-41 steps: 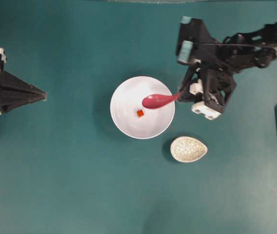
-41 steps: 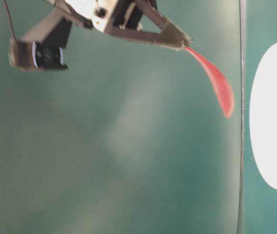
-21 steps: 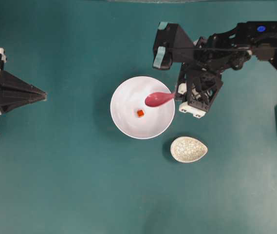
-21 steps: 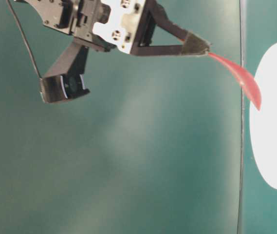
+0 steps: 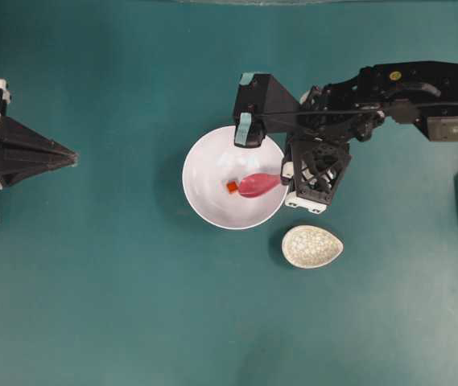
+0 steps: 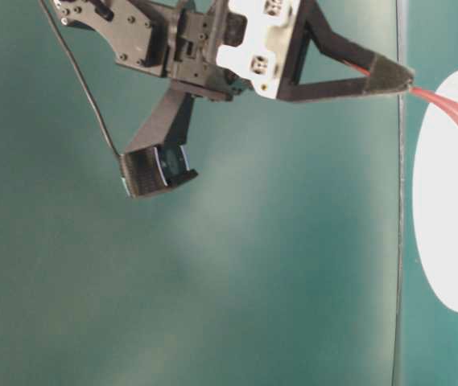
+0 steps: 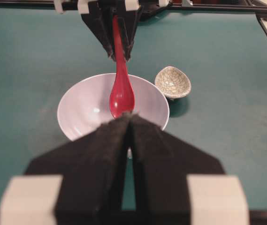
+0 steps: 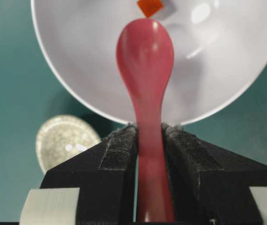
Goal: Grip the spoon and scoop the red block from the bowl with right arm.
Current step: 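Lower the spoon bowl into the white bowl beside the red cube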
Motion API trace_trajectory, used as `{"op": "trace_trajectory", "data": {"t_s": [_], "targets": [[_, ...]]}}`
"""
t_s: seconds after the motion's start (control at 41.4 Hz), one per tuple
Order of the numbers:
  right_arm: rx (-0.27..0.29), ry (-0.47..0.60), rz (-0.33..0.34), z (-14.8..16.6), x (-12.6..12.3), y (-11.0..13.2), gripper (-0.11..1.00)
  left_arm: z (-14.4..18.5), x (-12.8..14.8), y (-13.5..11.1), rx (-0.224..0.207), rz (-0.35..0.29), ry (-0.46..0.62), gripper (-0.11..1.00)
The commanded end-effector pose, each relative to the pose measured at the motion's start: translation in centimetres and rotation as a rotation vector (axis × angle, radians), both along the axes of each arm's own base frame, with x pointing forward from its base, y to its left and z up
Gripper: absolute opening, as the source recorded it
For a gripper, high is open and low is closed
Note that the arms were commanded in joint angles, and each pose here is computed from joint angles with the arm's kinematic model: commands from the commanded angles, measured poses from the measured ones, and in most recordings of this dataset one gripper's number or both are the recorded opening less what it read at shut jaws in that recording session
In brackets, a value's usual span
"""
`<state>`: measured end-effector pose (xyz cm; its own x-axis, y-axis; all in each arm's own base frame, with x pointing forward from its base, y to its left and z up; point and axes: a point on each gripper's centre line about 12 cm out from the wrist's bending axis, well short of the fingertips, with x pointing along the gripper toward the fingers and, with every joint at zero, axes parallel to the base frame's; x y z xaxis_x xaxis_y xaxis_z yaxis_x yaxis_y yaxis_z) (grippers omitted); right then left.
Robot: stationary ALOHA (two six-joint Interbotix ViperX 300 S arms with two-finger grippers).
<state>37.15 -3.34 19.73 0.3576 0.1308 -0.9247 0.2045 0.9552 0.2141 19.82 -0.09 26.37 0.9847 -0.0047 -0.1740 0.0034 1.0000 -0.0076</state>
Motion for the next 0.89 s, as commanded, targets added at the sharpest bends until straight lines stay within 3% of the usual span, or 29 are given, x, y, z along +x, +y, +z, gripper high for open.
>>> {"op": "trace_trajectory", "data": {"t_s": [0.0, 0.387, 0.87], "targets": [[-0.009, -0.033, 0.005, 0.9, 0.5, 0.1, 0.25, 1.1, 0.3, 0.0, 0.003, -0.001, -0.026, 0.0], [-0.037, -0.02, 0.028, -0.6, 1.3, 0.3, 0.25, 1.1, 0.4, 0.0, 0.004, -0.001, -0.028, 0.0], [-0.076, -0.102, 0.019, -0.3, 3.9, -0.3, 0.25, 1.1, 0.4, 0.0, 0.003, -0.002, -0.029, 0.0]]}}
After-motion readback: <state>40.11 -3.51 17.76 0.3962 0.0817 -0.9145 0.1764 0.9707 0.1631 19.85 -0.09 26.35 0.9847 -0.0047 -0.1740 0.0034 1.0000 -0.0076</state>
